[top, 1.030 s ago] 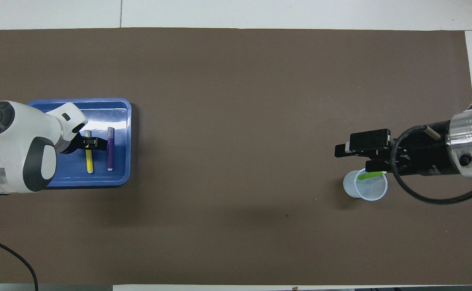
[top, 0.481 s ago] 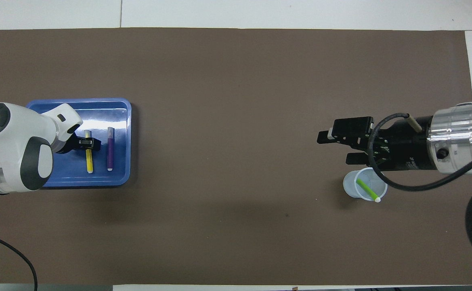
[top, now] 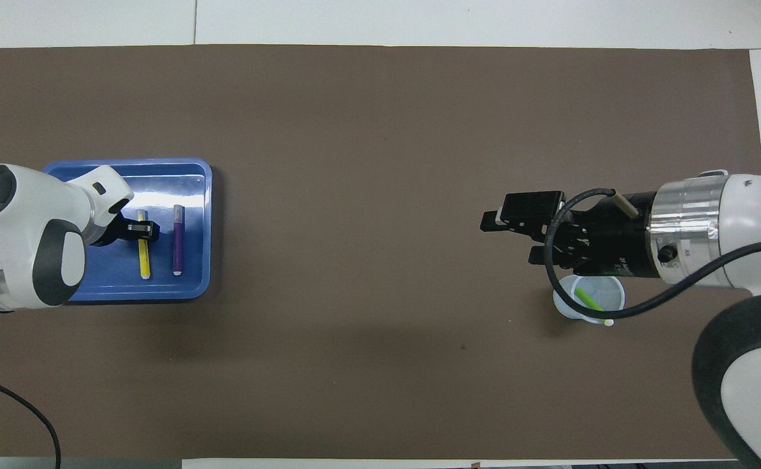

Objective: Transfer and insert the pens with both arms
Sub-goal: 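Grasp the yellow pen with the left gripper while the right gripper withdraws, then carry the yellow pen to center while the right gripper reaches it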

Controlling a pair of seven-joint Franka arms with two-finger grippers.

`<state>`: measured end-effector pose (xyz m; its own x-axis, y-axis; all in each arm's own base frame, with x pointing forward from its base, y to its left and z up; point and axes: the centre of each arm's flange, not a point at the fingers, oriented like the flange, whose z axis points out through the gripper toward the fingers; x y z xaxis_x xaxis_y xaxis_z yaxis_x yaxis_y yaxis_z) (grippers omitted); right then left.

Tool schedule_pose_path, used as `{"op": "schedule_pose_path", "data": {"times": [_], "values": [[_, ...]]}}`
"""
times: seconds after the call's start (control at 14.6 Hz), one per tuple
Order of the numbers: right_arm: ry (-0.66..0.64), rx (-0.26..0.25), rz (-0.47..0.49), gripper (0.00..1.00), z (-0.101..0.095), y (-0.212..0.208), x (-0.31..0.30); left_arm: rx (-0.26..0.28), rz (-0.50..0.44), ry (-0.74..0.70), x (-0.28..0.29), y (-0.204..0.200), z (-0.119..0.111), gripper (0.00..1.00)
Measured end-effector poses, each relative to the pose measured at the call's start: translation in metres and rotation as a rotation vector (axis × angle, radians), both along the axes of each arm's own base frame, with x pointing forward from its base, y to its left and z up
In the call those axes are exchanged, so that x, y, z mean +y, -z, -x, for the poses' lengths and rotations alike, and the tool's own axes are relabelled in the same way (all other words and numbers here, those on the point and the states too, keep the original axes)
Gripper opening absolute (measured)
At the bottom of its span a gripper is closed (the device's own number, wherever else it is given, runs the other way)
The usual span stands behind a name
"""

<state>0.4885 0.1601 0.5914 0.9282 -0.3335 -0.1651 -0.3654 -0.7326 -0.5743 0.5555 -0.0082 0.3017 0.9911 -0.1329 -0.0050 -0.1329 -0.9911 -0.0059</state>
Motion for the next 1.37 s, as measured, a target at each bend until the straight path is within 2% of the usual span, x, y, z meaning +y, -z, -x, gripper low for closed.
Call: {"op": "schedule_pose_path", "data": {"times": [0.07,0.14,0.48,0.62,0.76,1.03,1.37], "values": [[0.000,0.000,0.000,1.00,0.000,0.000,0.000,0.000,0.000,0.000,0.000,0.000,0.000,0.25],[0.000,0.000,0.000,1.00,0.000,0.000,0.000,-0.001,0.000,0.001,0.000,0.000,0.000,0.17],[0.000,0.007,0.001,1.00,0.001,0.004,0.000,0.009,-0.001,-0.003,0.002,-0.001,-0.002,0.17],[0.009,0.025,-0.039,1.00,0.001,0.004,0.000,0.036,-0.001,-0.015,0.003,-0.009,-0.006,0.17],[0.011,0.046,-0.071,1.00,0.002,0.004,-0.001,0.086,-0.005,-0.077,0.000,-0.034,-0.015,0.17],[0.012,0.057,-0.082,1.00,0.002,0.005,-0.003,0.184,0.026,-0.321,-0.027,-0.109,-0.033,0.17],[0.025,0.047,-0.086,1.00,0.004,0.002,0.007,0.348,0.135,-0.810,-0.086,-0.189,-0.026,0.17]]}}
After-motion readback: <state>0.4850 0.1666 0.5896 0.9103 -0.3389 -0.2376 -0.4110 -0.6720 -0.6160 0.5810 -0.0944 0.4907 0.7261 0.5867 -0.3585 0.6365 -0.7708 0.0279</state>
